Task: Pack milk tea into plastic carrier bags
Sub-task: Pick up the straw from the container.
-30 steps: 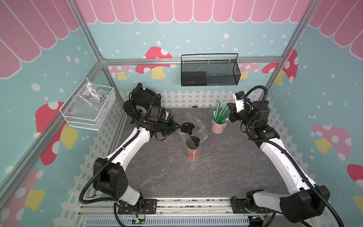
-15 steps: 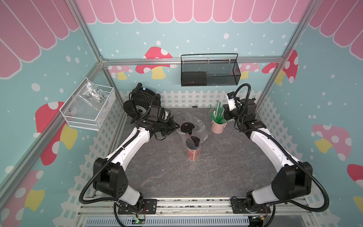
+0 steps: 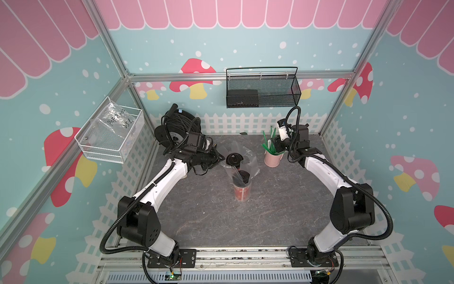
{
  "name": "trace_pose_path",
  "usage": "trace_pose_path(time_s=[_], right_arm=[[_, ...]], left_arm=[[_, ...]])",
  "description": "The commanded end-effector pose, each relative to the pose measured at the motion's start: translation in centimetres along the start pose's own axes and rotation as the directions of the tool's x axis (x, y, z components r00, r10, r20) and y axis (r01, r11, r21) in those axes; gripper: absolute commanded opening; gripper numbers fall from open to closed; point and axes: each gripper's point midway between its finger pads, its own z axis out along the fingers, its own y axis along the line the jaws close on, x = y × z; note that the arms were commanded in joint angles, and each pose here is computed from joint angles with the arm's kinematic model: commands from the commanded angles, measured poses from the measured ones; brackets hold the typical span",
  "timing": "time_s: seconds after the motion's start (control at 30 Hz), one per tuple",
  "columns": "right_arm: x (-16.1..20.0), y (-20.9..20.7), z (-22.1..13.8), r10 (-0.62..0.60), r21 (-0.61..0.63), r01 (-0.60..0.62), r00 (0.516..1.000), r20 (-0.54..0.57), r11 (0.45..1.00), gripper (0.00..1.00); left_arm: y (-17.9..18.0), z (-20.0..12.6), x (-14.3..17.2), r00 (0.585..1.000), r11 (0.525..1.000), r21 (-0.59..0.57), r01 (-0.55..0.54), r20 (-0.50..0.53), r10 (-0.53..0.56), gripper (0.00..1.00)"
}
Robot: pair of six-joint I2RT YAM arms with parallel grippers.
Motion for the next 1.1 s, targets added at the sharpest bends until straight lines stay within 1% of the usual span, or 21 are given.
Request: trace_pose_path(time_s=[0.0, 0.03, 0.1, 0.17, 0.27, 0.33, 0.5, 0.57, 0.63, 0.7, 0.77, 0.83, 0.93, 1.07], right_arm=[[-0.5, 0.5, 0.6, 0.025, -0.046, -0.024, 1.000, 0.016, 0.999, 0.36], [-0.3, 0.5, 0.8, 0.030, -0.048, -0.029, 0.999, 0.012, 0.998, 0.33], [-0.1, 0.4, 1.0, 0.040, -0.040, -0.040, 0.999, 0.009, 0.998, 0.24], [-0.5, 0.3, 0.8, 0.047, -0.032, -0.046, 0.999, 0.026, 0.998, 0.17], [-2.0, 0.3, -0.6, 0.052, -0.028, -0.050, 0.996, 0.079, 0.998, 0.05], [-3.3, 0.3, -1.8, 0.047, -0.017, -0.046, 0.992, 0.117, 0.999, 0.01], [-6.5, 0.2, -5.6, 0.012, 0.016, -0.015, 0.983, 0.184, 1.000, 0.00], [-8.2, 0.2, -7.7, 0.002, 0.026, -0.007, 0.976, 0.219, 1.000, 0.00], [-9.9, 0.7, -9.8, 0.004, 0.011, -0.007, 0.968, 0.250, 1.000, 0.00], [-11.6, 1.7, -12.3, 0.030, -0.036, -0.021, 0.957, 0.287, 0.999, 0.00], [-13.4, 3.2, -15.1, 0.082, -0.110, -0.050, 0.945, 0.318, 0.993, 0.00], [-14.5, 5.0, -18.0, 0.151, -0.206, -0.085, 0.931, 0.331, 0.975, 0.00], [-15.5, 7.8, -22.0, 0.229, -0.324, -0.116, 0.912, 0.340, 0.939, 0.00], [-16.0, 11.4, -26.3, 0.257, -0.428, -0.095, 0.905, 0.340, 0.899, 0.00]], left_arm=[[-0.1, -0.4, -0.3, 1.000, 1.000, 0.005, -0.008, -0.001, 0.008, 0.32], [-0.1, -0.5, -0.3, 1.000, 1.000, 0.007, -0.007, 0.000, 0.007, 0.32], [-0.1, -0.6, -0.4, 1.000, 1.000, 0.008, -0.008, 0.004, 0.008, 0.32], [-0.1, -0.7, -0.5, 1.000, 1.000, 0.009, -0.007, 0.005, 0.007, 0.32], [-0.2, -0.7, -0.5, 1.000, 1.000, 0.013, -0.007, 0.001, 0.007, 0.32], [-0.3, -0.7, -0.5, 1.000, 1.000, 0.018, -0.009, 0.000, 0.009, 0.32], [-0.5, -0.6, -0.6, 1.000, 1.000, 0.020, -0.007, 0.000, 0.007, 0.32], [-0.4, -0.7, -0.6, 1.000, 1.000, 0.020, -0.007, 0.001, 0.007, 0.32], [-0.4, -0.6, -0.6, 1.000, 1.000, 0.019, -0.007, 0.000, 0.007, 0.32], [-0.4, -0.6, -0.6, 1.000, 1.000, 0.019, -0.007, 0.001, 0.007, 0.32], [-0.4, -0.6, -0.6, 1.000, 1.000, 0.018, -0.006, -0.001, 0.006, 0.32], [-0.4, -0.4, -0.5, 1.000, 1.000, 0.019, -0.005, -0.006, 0.005, 0.32], [-0.5, -0.4, -0.6, 1.000, 1.000, 0.020, -0.007, -0.006, 0.007, 0.32], [-0.8, -0.3, -0.5, 1.000, 1.000, 0.026, -0.009, -0.011, 0.009, 0.32]])
